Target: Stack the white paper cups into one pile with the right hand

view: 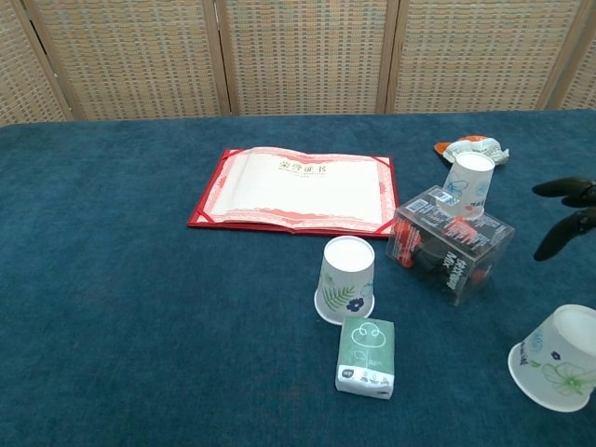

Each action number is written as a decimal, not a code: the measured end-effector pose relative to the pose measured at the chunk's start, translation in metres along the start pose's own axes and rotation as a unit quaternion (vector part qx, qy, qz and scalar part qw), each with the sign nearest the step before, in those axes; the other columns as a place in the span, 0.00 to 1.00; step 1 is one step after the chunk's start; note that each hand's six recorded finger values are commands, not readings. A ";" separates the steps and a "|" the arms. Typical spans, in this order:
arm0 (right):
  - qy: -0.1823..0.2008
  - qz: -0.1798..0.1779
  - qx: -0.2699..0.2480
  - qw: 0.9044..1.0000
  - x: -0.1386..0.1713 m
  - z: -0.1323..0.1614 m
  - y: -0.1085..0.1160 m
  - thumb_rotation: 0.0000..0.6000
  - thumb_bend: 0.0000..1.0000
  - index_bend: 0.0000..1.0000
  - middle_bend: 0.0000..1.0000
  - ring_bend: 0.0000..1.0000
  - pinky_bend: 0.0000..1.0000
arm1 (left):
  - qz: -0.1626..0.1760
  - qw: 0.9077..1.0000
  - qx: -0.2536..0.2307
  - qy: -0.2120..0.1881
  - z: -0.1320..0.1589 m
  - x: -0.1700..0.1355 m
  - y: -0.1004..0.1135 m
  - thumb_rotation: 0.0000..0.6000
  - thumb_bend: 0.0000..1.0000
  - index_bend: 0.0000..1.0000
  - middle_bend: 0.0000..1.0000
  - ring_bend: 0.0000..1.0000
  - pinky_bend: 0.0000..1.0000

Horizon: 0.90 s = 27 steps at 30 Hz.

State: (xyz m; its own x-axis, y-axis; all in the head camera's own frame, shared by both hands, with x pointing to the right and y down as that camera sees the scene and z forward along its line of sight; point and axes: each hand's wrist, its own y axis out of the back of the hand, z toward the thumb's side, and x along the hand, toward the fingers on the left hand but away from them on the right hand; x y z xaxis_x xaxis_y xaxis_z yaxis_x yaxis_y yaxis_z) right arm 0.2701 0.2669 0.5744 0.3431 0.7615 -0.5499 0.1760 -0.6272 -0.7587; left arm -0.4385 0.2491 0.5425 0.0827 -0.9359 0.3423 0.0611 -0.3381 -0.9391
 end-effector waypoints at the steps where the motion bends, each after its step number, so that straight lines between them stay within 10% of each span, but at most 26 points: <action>1: 0.000 0.002 0.000 1.000 -0.001 0.001 -0.002 1.00 0.09 0.32 0.00 0.00 0.00 | 0.000 1.000 0.000 0.000 0.000 0.000 0.000 1.00 0.27 0.00 0.00 0.00 0.00; 27: -0.049 0.030 0.004 0.998 -0.021 -0.029 -0.026 1.00 0.09 0.35 0.00 0.00 0.00 | 0.002 1.000 0.002 -0.002 0.000 0.000 0.001 1.00 0.27 0.00 0.00 0.00 0.00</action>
State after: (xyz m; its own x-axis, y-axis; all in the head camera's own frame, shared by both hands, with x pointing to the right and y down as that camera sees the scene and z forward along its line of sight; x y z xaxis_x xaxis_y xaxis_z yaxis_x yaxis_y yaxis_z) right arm 0.2855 0.2622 0.6157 0.2605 0.7348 -0.6263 0.1494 -0.6716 -0.7257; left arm -0.4385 0.2490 0.5419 0.0870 -0.9366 0.3394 0.0645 -0.3347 -0.9401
